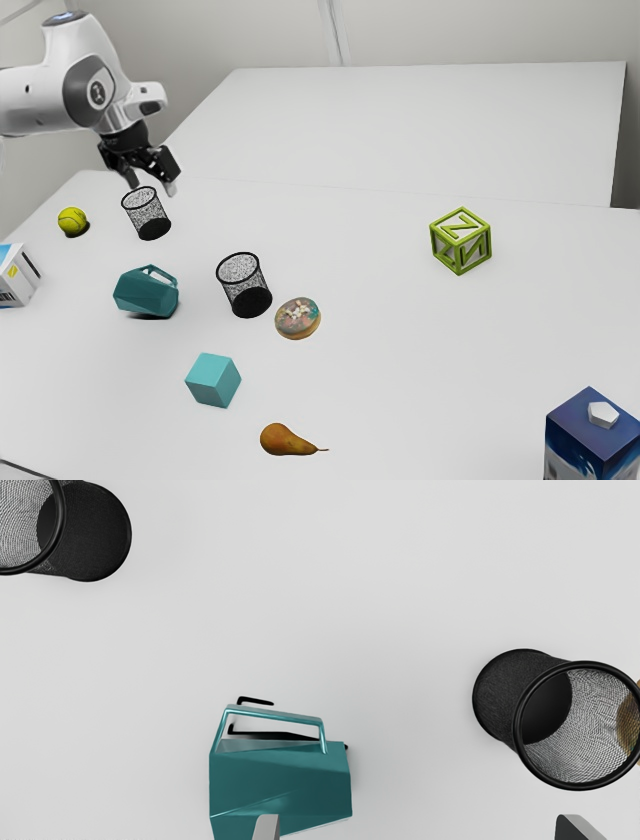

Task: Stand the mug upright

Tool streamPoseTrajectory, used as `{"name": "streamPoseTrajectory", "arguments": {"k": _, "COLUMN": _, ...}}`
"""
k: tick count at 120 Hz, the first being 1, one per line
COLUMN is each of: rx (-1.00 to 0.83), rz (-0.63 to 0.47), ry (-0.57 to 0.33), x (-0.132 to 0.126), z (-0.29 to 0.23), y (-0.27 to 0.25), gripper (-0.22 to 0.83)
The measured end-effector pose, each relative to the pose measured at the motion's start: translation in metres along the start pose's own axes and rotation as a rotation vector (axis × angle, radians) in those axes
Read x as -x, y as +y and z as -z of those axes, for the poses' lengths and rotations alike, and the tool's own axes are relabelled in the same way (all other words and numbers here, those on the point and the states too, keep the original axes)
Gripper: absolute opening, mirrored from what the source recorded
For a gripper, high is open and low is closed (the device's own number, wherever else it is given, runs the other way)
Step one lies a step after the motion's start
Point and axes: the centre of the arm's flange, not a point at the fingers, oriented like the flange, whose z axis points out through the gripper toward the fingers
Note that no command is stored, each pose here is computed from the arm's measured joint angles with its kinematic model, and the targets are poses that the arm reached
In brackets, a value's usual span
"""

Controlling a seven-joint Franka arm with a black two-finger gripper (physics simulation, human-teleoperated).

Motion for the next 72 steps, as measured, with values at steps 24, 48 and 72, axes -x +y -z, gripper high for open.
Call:
{"name": "streamPoseTrajectory", "arguments": {"k": 24, "rx": 0.041, "rz": 0.04, "ry": -0.007, "x": 0.009, "z": -0.012, "y": -0.017, "gripper": 0.61}}
{"name": "streamPoseTrajectory", "arguments": {"k": 48, "rx": 0.18, "rz": 0.144, "ry": -0.025, "x": 0.022, "z": -0.058, "y": -0.086, "gripper": 0.62}}
{"name": "streamPoseTrajectory", "arguments": {"k": 72, "rx": 0.348, "rz": 0.218, "ry": -0.071, "x": 0.049, "z": -0.105, "y": -0.169, "gripper": 0.61}}
